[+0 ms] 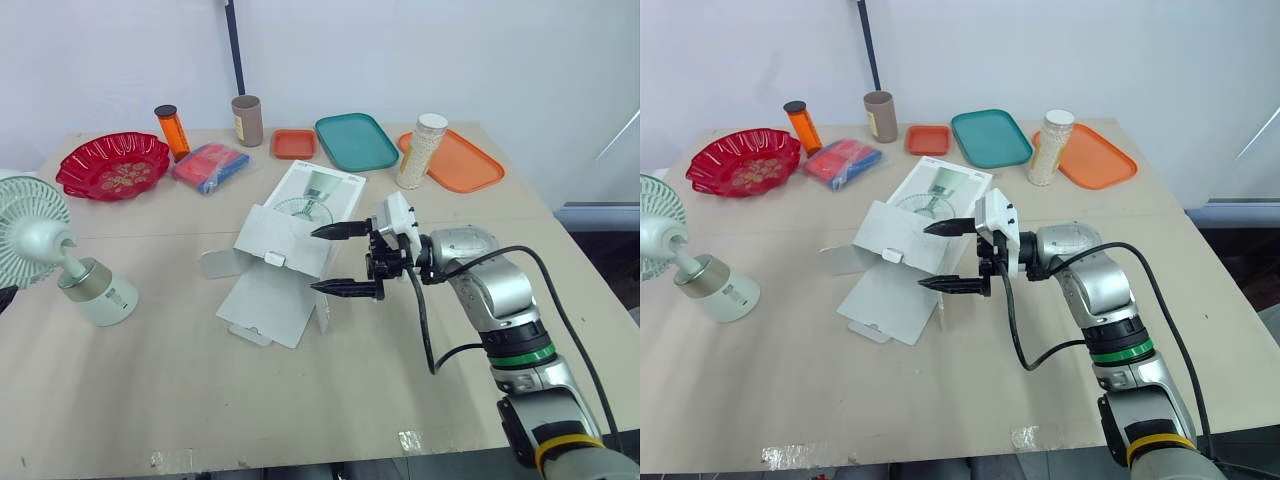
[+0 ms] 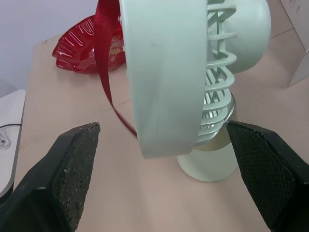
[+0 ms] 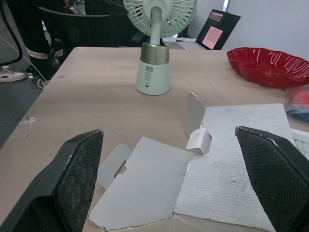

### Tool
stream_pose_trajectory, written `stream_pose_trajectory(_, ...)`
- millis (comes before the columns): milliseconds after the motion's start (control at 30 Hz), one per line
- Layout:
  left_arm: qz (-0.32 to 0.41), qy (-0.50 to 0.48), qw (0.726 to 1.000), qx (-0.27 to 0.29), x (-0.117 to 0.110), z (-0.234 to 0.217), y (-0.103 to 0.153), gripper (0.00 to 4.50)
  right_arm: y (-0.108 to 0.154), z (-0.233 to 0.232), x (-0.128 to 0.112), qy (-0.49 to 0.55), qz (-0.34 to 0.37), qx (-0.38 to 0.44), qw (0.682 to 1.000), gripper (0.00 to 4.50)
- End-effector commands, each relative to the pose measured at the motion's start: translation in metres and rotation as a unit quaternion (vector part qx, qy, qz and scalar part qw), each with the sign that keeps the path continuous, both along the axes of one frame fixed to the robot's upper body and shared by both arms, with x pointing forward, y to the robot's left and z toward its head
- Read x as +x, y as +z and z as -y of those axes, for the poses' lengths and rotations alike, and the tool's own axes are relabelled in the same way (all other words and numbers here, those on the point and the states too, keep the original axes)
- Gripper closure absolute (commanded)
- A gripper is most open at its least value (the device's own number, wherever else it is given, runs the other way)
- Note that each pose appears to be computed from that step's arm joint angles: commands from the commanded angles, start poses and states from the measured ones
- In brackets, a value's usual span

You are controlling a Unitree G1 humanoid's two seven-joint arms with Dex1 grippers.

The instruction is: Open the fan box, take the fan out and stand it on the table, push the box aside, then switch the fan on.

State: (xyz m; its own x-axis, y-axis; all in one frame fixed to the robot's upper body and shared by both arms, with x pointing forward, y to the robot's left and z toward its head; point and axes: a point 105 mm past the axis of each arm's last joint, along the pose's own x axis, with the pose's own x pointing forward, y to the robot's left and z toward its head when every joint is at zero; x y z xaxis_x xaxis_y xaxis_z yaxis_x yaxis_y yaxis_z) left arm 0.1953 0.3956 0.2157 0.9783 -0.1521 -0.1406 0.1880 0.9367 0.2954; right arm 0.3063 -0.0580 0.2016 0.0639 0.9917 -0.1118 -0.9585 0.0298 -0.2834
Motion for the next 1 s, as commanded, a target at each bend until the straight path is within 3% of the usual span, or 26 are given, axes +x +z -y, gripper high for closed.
stream_pose_trajectory(33,0.041,-0.002,0.999,0.021,-0.003,-0.002,0.021,0.06,0.008,-0.003,-0.005,0.013,0.025,0.003,1.000,0.00)
stream_pose_trajectory(367,0.179,-0.009,0.984,-0.005,-0.016,0.007,0.080,0.06,0.008,-0.002,-0.005,0.020,0.027,0.001,0.999,0.00)
stream_pose_trajectory(600,0.259,-0.061,0.963,-0.053,-0.021,0.044,0.134,0.06,0.011,-0.002,-0.003,0.024,0.027,0.000,0.999,0.00)
stream_pose_trajectory(733,0.294,-0.139,0.942,-0.080,-0.020,0.091,0.167,0.06,0.013,-0.004,-0.002,0.026,0.027,0.002,0.999,0.00)
stream_pose_trajectory(833,0.265,-0.207,0.940,-0.062,-0.013,0.136,0.162,0.06,0.013,-0.005,-0.003,0.026,0.027,0.003,0.999,0.00)
stream_pose_trajectory(933,0.209,-0.267,0.939,-0.054,-0.001,0.174,0.136,0.06,0.015,-0.004,-0.003,0.022,0.026,0.005,0.999,0.00)
stream_pose_trajectory(1000,0.182,-0.298,0.934,-0.077,0.008,0.194,0.118,0.06,0.015,-0.003,-0.003,0.013,0.025,0.003,1.000,0.00)
